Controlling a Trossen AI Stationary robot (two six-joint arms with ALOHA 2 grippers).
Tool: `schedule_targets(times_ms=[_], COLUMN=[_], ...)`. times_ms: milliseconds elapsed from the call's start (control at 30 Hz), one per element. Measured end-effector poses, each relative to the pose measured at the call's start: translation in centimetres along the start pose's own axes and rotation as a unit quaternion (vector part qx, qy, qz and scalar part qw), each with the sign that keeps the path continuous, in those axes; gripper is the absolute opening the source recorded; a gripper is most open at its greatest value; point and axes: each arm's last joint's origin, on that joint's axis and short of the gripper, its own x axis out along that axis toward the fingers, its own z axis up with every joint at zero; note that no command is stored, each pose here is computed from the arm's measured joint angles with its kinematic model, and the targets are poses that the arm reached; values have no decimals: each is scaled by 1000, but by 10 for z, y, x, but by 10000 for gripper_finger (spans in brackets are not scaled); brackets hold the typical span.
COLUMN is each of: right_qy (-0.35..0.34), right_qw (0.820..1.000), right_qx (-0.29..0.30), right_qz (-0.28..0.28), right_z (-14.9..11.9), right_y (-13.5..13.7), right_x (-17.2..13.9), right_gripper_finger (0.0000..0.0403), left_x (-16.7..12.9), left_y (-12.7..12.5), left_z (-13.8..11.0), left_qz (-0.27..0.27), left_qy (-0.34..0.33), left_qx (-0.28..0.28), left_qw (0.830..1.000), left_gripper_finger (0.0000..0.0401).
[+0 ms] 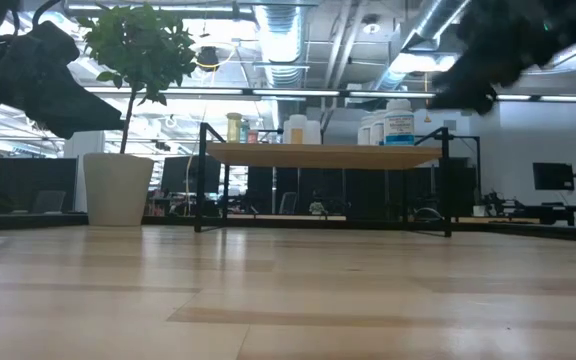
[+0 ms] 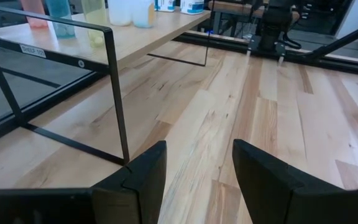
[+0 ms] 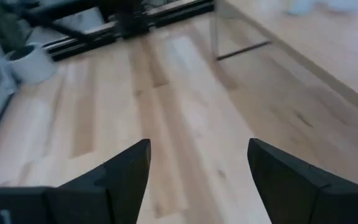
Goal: Pick and place medicine bottles onto shelf by color
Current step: Return to Home Position
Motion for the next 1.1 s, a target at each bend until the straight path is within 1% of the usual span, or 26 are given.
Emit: schedule_targets(times_ms=[100, 167, 200, 267, 367, 467, 600, 700, 767, 967, 1100], right_qy=[-11, -18, -24, -49, -96, -140, -163, -186, -186, -222, -225], right_qw=[1000, 999, 999, 999, 994, 987, 984, 978, 978, 970, 969], right_qx=[9, 32, 32, 8, -49, -66, -74, -80, -83, -97, -101], right_qz=[-8, -1, 3, 15, 30, 31, 25, 40, 44, 21, 10], right_z=[-26, -40, -47, -55, -65, -71, -83, -82, -82, -78, -76], right_y=[-13, -17, -18, -20, -23, -27, -33, -33, -34, -38, -41], right_x=[-7, -11, -13, -17, -21, -24, -24, -27, -28, -34, -33], right_gripper_finger=[290, 290, 290, 290, 290, 290, 290, 290, 290, 290, 290], left_x=[0, 0, 0, 0, 0, 0, 0, 0, 0, 0, 0], left_y=[0, 0, 0, 0, 0, 0, 0, 0, 0, 0, 0], left_z=[0, 0, 0, 0, 0, 0, 0, 0, 0, 0, 0], left_qz=[0, 0, 0, 0, 0, 0, 0, 0, 0, 0, 0], left_qy=[0, 0, 0, 0, 0, 0, 0, 0, 0, 0, 0], left_qx=[0, 0, 0, 0, 0, 0, 0, 0, 0, 0, 0], left_qw=[1000, 1000, 1000, 1000, 1000, 1000, 1000, 1000, 1000, 1000, 1000], left_gripper_finger=[171, 171, 171, 171, 171, 171, 171, 171, 171, 171, 171])
